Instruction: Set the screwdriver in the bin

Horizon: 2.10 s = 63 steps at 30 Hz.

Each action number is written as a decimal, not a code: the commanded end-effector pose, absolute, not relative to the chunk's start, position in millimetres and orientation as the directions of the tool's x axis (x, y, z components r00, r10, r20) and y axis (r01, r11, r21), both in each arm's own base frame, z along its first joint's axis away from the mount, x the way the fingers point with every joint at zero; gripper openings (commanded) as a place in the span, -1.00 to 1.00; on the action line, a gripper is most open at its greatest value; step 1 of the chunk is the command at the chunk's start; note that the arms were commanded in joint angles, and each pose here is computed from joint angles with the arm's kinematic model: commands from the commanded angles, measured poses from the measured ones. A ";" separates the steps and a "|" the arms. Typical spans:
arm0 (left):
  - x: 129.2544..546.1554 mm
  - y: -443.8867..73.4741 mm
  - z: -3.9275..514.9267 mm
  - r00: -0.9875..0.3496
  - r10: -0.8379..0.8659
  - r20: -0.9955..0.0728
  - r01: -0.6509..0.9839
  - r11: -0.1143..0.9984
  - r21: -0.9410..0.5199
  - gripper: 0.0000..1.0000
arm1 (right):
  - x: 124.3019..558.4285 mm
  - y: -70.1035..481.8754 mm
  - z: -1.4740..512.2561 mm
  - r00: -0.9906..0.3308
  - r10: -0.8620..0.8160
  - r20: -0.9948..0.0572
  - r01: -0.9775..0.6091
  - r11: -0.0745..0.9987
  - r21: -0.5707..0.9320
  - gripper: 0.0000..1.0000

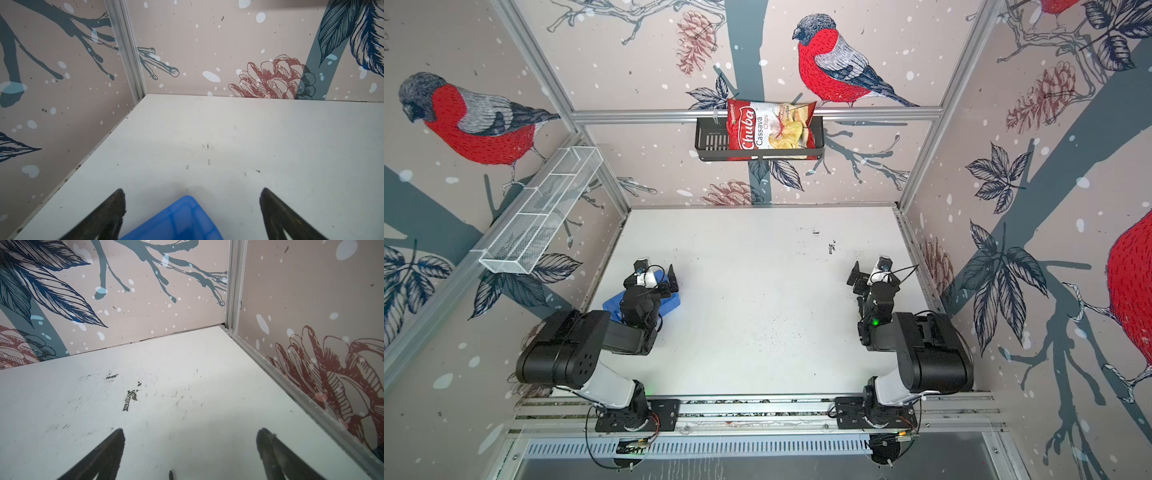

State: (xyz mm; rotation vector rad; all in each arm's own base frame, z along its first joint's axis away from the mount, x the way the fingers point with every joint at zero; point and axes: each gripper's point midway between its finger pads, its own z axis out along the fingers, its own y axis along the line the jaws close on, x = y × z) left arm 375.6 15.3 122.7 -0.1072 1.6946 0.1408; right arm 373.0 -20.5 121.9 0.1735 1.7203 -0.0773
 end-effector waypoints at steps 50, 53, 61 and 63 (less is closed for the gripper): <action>373.7 -55.3 188.9 -0.043 0.242 -0.969 -0.013 0.970 0.243 0.98 | 365.2 -14.4 178.7 -0.130 0.080 -0.988 0.171 0.984 0.057 0.99; 372.4 -84.0 201.6 -0.009 0.228 -0.974 0.075 0.971 0.227 0.98 | 365.8 -9.9 182.6 -0.162 0.112 -0.980 0.161 0.983 0.085 0.99; 358.6 -162.2 215.5 0.036 0.128 -0.991 0.317 0.939 0.133 0.98 | 362.9 13.3 184.0 -0.266 0.238 -0.934 0.115 0.970 0.214 0.99; 353.5 -181.1 216.7 0.038 0.135 -0.990 0.375 0.917 0.139 0.98 | 365.1 23.7 182.9 -0.314 0.273 -0.909 0.083 0.962 0.260 0.99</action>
